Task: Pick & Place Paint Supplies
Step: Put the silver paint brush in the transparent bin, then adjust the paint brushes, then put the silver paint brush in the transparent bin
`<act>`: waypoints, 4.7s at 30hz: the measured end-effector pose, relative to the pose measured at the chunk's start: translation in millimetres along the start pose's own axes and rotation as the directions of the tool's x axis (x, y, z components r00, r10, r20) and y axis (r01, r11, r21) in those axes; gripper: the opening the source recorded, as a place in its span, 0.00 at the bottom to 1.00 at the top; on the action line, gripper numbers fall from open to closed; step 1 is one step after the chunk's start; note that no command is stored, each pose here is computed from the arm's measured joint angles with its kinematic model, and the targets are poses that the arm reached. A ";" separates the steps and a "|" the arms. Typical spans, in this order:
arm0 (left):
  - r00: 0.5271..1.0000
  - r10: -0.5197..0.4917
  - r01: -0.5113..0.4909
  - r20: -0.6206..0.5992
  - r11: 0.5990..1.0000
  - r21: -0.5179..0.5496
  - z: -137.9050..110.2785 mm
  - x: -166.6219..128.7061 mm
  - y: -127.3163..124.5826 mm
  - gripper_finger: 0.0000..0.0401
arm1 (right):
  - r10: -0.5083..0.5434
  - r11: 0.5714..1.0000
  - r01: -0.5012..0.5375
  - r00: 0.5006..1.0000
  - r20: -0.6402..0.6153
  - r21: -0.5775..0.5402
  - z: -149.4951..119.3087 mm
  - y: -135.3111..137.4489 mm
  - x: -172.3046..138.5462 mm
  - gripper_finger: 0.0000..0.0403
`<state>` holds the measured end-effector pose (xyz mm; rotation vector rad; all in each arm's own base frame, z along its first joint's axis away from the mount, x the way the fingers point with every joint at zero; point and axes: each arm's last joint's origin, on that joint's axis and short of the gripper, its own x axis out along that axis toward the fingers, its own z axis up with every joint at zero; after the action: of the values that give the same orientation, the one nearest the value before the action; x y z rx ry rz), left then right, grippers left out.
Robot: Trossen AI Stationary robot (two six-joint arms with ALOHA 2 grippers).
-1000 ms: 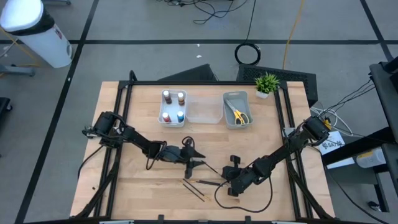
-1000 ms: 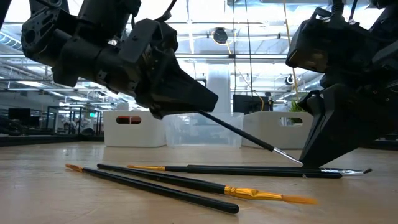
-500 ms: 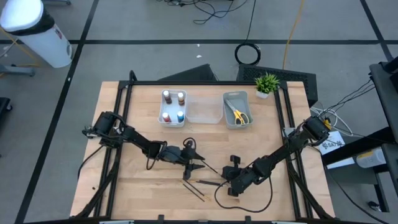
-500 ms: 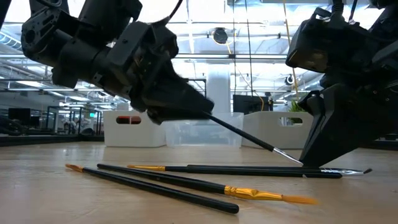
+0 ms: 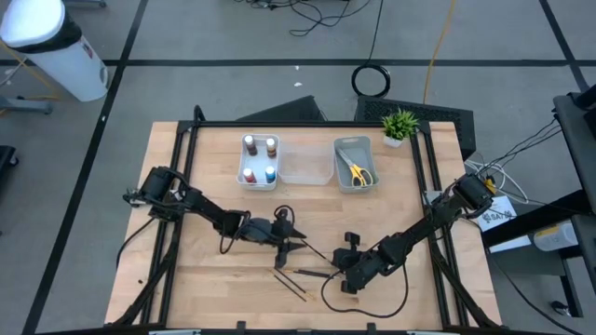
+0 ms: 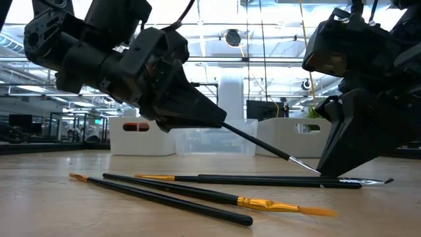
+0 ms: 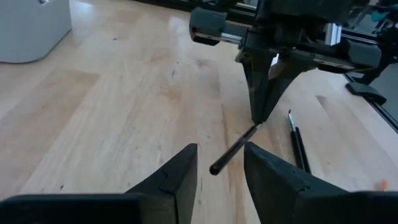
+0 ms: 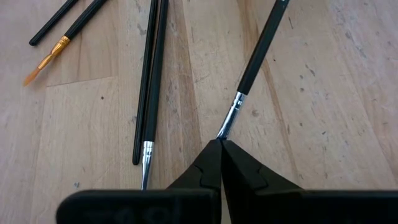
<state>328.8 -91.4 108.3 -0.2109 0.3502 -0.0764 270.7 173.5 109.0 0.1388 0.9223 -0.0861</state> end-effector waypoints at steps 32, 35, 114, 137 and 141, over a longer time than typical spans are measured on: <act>0.998 -0.024 0.017 0.063 0.993 0.121 36.8 -21.5 -10.3 0.04 | 0.114 0.992 -0.110 0.990 0.083 -0.056 19.0 4.0 -26.2 0.00; 0.995 0.012 -0.029 0.097 0.984 0.174 56.5 -36.0 -10.8 0.04 | 0.121 0.990 -0.113 0.987 0.106 -0.079 23.7 3.0 -35.0 0.00; 0.904 -0.372 0.384 0.209 0.923 -0.017 124.4 -82.6 20.1 0.48 | 0.042 0.983 -0.062 0.993 -0.113 -0.170 117.2 64.2 70.7 0.00; 0.928 -0.347 0.356 0.138 0.934 -0.043 117.1 -80.3 22.2 0.48 | -0.303 0.922 0.297 0.953 0.015 -0.249 105.1 80.5 -33.0 0.00; 0.929 -0.346 0.354 0.132 0.934 -0.046 116.5 -80.2 22.3 0.50 | -0.485 0.851 0.465 0.874 -0.025 -0.243 90.2 67.8 -40.3 0.00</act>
<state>295.1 -38.4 237.1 -0.3438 0.1892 -0.4037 326.5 227.0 200.5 -0.3109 1.0305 -0.4370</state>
